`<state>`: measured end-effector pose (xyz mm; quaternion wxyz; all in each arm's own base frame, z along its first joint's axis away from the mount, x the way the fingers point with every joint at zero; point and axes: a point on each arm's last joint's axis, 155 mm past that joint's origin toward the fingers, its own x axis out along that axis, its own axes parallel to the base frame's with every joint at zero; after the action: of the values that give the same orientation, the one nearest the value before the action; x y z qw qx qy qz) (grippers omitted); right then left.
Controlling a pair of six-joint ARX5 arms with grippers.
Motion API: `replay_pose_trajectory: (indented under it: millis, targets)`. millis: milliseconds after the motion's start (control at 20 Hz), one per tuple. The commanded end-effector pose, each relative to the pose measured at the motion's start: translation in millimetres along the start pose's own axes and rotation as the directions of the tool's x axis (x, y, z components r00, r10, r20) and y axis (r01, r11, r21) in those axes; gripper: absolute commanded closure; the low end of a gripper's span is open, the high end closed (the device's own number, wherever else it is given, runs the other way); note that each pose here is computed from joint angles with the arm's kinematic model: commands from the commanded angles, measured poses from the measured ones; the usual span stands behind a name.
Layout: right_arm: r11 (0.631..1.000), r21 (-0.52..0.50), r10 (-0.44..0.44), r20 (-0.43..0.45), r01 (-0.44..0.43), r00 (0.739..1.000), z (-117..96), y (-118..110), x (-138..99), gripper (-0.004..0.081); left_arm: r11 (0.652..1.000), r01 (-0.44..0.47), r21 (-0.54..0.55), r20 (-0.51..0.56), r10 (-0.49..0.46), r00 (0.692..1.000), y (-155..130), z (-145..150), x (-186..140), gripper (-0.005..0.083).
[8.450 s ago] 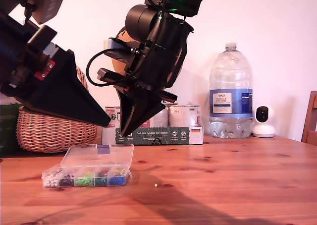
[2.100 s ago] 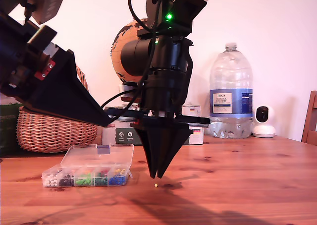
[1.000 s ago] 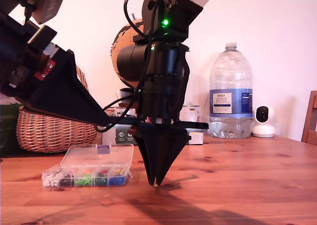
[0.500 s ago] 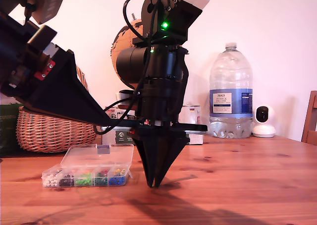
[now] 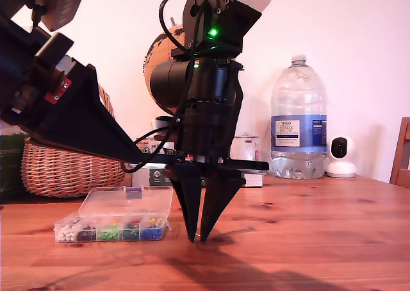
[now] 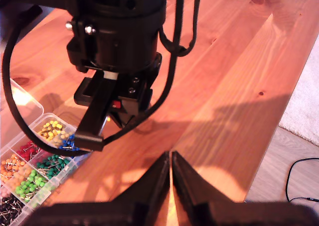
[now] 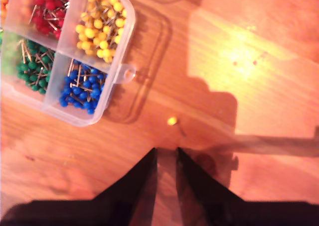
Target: Sort the loose pins on the table into their correct compartments
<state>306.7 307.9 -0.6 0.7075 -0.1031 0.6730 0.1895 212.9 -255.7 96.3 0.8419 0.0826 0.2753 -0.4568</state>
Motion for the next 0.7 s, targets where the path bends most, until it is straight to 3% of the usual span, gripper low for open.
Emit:
replay_pose_trajectory:
  millis: [0,350,650]
  targets:
    - [1.000,0.011,-0.012,-0.031,0.012,0.999,-2,-4,18,0.0658,1.000,0.004,-0.002,-0.025,-0.004,1.000,-1,-11,2,0.0797]
    - [1.000,-0.022,0.004,-0.050,-0.005,0.999,-1,-1,6,0.0658,1.000,0.004,-0.002,-0.025,-0.004,1.000,0,-11,2,0.0797]
    - [0.999,-0.024,-0.038,0.016,0.039,0.999,25,-11,-22,0.0658,1.000,0.004,-0.002,-0.025,-0.004,1.000,0,-11,2,0.0797]
